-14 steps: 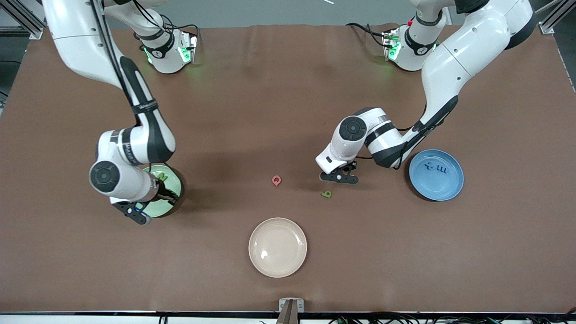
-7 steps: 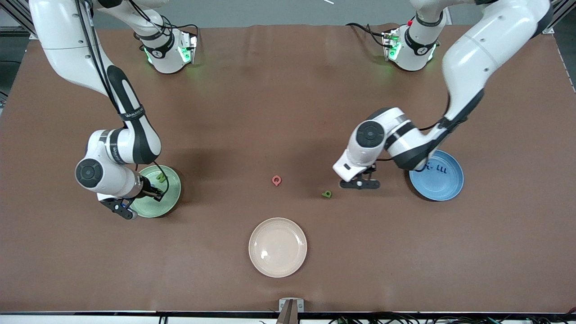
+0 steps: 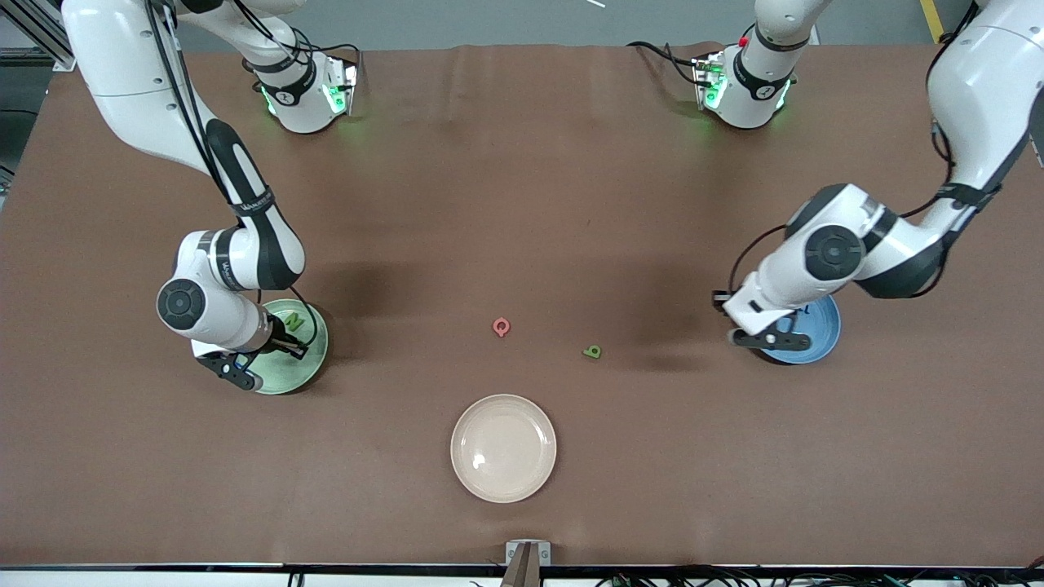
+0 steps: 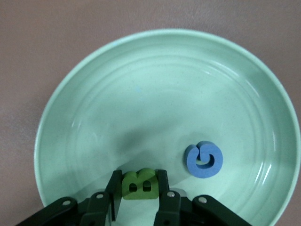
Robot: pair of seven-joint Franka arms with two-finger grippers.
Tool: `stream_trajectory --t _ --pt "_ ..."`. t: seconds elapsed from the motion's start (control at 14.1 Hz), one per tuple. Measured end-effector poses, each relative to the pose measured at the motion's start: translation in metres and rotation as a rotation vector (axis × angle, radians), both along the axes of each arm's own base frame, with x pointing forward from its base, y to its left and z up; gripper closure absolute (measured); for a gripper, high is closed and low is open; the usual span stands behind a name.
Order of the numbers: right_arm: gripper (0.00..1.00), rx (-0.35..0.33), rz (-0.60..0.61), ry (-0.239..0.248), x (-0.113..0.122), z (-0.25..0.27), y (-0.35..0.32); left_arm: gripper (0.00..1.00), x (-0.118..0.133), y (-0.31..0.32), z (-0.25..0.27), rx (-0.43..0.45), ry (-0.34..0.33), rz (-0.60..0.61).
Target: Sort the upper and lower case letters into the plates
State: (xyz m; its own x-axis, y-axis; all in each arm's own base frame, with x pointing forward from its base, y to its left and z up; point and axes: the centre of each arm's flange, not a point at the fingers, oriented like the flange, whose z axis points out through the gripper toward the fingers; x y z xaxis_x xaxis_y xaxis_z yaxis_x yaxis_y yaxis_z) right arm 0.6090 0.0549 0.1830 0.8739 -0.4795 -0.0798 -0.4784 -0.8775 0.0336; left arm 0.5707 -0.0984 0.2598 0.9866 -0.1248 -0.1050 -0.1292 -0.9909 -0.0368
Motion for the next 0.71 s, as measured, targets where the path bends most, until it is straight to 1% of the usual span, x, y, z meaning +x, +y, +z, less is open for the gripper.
stream_trajectory --t 0.14,0.28,0.5,0.71 --pt "0.66 0.001 0.003 0.002 -0.001 0.0 0.002 0.74 -0.005 0.04 -0.012 0.022 -0.004 -0.028" --pt "0.66 0.002 0.01 0.003 -0.002 0.0 0.007 0.74 -0.006 0.064 -0.018 0.02 -0.026 -0.053" --pt "0.66 0.002 0.015 0.005 -0.003 0.0 0.01 0.74 -0.001 0.091 -0.034 0.018 -0.075 -0.065" --pt "0.66 0.003 0.018 0.028 -0.006 0.0 0.012 0.74 -0.001 0.107 -0.052 0.014 -0.08 -0.072"
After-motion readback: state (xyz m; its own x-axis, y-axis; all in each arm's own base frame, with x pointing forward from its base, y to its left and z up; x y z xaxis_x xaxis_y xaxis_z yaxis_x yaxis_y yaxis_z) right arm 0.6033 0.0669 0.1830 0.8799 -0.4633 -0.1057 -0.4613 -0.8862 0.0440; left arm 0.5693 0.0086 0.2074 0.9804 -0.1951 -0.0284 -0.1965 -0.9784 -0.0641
